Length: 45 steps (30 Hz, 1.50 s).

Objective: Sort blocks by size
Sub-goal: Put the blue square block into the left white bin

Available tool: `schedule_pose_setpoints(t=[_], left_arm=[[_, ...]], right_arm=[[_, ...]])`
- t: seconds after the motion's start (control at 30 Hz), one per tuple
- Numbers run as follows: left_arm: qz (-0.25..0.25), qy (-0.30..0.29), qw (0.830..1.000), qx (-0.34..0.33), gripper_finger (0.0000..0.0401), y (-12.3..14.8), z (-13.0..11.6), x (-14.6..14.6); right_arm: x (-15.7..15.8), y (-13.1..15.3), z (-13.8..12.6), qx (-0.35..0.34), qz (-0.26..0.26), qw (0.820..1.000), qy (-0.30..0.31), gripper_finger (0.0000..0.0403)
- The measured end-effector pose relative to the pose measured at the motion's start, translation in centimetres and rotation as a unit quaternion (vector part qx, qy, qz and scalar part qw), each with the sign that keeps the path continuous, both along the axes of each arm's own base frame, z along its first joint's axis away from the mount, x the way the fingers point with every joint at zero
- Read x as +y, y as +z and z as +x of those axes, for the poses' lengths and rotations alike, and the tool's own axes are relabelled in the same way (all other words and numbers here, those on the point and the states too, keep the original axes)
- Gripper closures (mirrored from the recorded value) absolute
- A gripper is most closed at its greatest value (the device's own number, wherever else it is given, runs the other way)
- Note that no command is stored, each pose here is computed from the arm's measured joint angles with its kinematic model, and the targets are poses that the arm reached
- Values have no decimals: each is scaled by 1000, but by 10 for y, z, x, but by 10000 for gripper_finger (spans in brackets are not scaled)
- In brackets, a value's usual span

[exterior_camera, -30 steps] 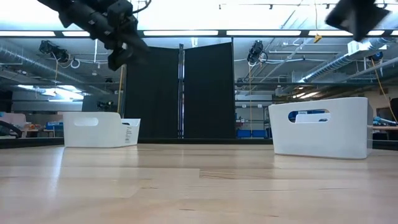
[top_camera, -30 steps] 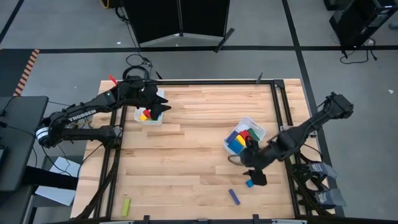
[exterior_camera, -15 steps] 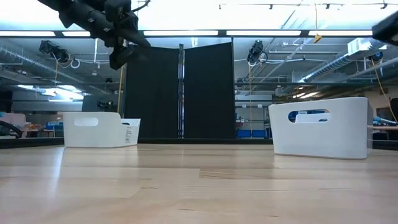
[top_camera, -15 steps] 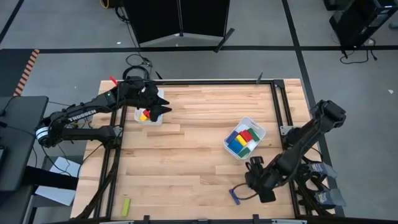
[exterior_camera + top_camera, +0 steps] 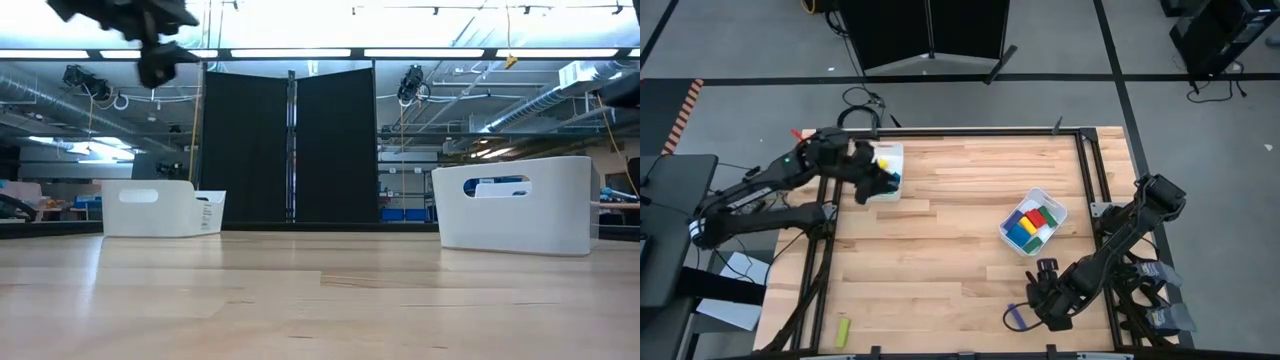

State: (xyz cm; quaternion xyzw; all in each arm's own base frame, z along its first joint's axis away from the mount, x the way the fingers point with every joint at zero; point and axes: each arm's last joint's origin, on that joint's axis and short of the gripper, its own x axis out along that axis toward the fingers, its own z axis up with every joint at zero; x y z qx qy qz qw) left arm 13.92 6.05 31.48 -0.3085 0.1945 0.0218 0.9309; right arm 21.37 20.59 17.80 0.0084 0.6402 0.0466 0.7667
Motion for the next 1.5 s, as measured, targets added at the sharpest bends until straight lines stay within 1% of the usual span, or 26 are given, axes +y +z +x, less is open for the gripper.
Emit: schedule_pose_setpoints(t=[0.13,0.2,0.4,0.7,0.83,1.0,1.2,1.5], left_arm=[[-27,3,998,52,174,-6,-14,-16],[-27,3,997,67,178,-8,-17,-21],[-25,3,997,75,183,-8,-14,-28],[-16,8,996,86,183,-10,-10,-32],[-13,13,996,87,183,-10,-10,-32],[-15,14,996,87,183,-10,-10,-32],[-19,16,996,88,183,-10,-10,-32],[-19,16,996,87,183,-10,-10,-32]], right_arm=[[-1,0,0,-7,-7,1000,-2,145],[-1,1,0,-8,-8,1000,4,144],[-4,-6,-4,2,-20,1000,14,148],[-7,-20,-8,4,-1,1000,21,147],[-11,-27,-12,13,-10,1000,22,152],[-13,-36,-15,21,6,999,37,162],[-12,-35,-10,-2,20,998,52,176],[-16,-39,-6,-9,11,997,72,217]])
